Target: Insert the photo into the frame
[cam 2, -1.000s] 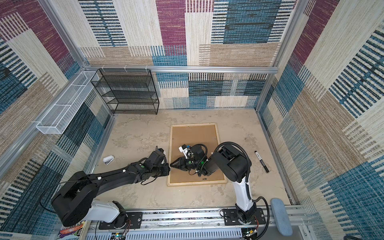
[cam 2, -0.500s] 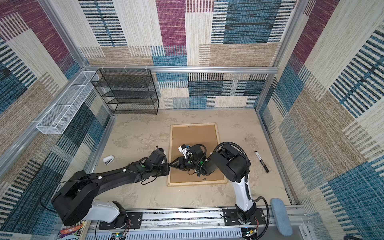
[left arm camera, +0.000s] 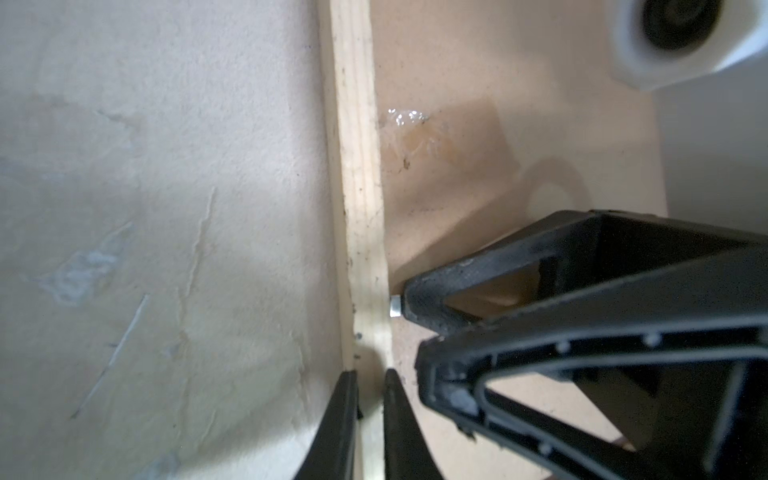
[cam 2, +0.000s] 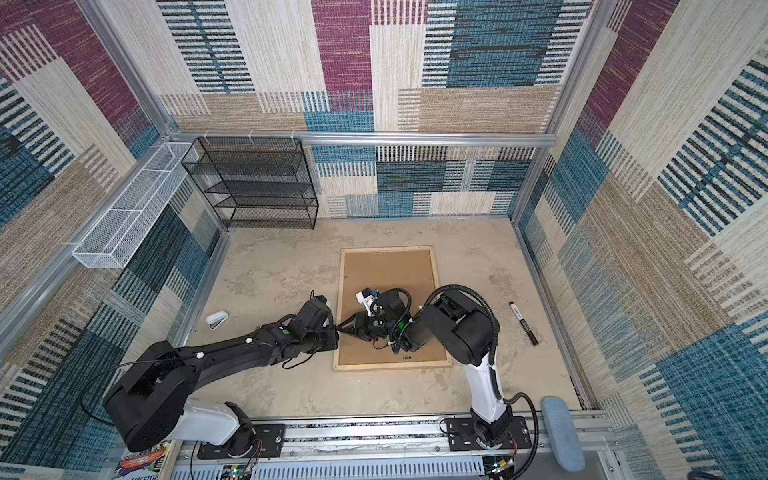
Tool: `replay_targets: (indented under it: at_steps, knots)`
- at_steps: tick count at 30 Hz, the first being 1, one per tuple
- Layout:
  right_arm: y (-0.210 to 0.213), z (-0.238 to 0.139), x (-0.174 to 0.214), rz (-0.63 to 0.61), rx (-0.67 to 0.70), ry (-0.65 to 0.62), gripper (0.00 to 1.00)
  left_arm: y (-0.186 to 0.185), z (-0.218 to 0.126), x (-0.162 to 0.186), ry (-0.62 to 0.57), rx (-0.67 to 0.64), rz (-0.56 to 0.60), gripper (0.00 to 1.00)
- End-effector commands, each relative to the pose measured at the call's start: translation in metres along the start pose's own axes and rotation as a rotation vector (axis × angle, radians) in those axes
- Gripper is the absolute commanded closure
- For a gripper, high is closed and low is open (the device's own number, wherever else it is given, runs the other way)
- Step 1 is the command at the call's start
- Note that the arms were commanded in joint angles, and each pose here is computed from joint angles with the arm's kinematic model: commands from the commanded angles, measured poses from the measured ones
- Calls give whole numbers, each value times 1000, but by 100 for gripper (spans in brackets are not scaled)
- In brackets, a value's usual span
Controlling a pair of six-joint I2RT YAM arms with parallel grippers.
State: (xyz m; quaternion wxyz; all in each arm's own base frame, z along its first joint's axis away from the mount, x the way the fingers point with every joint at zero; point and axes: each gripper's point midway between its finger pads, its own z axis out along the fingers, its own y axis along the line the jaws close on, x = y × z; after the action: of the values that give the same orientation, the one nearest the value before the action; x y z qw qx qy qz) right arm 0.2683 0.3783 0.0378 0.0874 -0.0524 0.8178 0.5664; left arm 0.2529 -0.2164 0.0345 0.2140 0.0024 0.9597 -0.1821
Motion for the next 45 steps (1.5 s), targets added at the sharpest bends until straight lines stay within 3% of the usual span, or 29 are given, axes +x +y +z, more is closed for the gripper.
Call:
replay_targets:
  at_steps: [1, 13, 23, 33, 40, 45]
  knots:
    - [-49, 3, 28, 142, 183, 51, 58, -10, 4, 4, 23, 54, 27, 84]
    - [-42, 4, 28, 140, 144, 53, 58, -11, 4, 5, 22, 63, 16, 84]
    - [-15, 2, 5, 56, 89, 41, 55, -4, -5, 3, -5, 37, 3, 75]
    - [5, -15, -20, -15, 70, -8, 44, 1, -3, 4, 9, 4, 14, 77]
    - [39, -29, -42, -137, 65, -41, 30, -1, 2, 5, 25, 1, 13, 75]
    - [53, -44, -55, -189, 83, -82, 29, 0, 4, 5, 29, -5, 18, 75]
